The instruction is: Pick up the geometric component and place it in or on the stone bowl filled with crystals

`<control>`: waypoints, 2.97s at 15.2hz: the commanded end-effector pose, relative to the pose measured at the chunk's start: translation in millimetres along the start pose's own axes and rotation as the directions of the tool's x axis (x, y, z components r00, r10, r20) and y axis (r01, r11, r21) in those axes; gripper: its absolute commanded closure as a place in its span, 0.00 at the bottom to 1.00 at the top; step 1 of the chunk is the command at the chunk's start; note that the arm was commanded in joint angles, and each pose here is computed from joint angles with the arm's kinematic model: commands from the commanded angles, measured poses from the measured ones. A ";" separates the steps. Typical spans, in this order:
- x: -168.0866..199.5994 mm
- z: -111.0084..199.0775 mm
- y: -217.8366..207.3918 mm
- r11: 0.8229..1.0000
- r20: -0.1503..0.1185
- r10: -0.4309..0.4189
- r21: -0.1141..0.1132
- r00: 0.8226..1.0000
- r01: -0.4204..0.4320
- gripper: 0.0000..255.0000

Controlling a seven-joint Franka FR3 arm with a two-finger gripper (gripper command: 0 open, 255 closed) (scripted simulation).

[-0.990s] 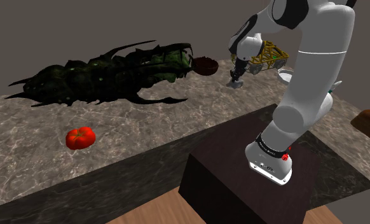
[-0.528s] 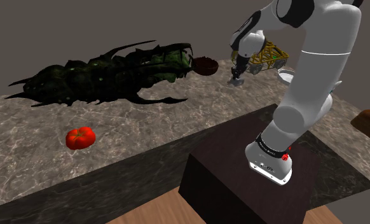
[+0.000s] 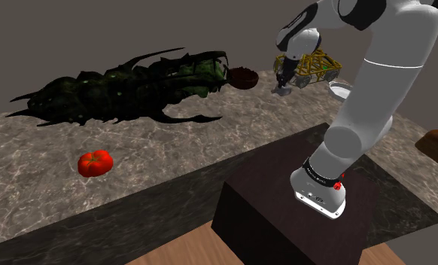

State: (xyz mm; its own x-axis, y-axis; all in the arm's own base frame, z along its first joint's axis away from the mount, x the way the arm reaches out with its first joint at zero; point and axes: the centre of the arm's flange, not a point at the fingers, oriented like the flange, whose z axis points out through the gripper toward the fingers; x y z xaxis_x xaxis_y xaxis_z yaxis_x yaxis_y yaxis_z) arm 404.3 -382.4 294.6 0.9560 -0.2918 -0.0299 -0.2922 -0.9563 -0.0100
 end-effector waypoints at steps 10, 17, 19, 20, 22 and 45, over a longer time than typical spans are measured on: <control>-2.6 -58.2 -0.4 1.000 0.000 0.000 0.000 1.000 0.000 1.00; -3.7 -95.2 -0.8 1.000 0.000 0.000 0.000 1.000 0.000 1.00; -4.0 -105.7 -0.9 1.000 0.000 0.000 0.000 1.000 0.000 1.00; -4.0 -106.8 -0.9 1.000 0.000 0.000 0.000 1.000 0.000 1.00; 19.3 -110.5 -12.7 1.000 0.000 0.000 0.000 1.000 0.000 1.00; 227.7 -117.8 -117.8 1.000 0.000 0.000 0.000 1.000 0.000 1.00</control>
State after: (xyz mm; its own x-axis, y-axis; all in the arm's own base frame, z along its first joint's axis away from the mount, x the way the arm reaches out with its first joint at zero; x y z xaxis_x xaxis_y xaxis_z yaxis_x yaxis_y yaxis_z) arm 659.1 -339.0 412.3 0.9560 -0.2919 -0.0307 -0.2923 -0.9563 -0.0100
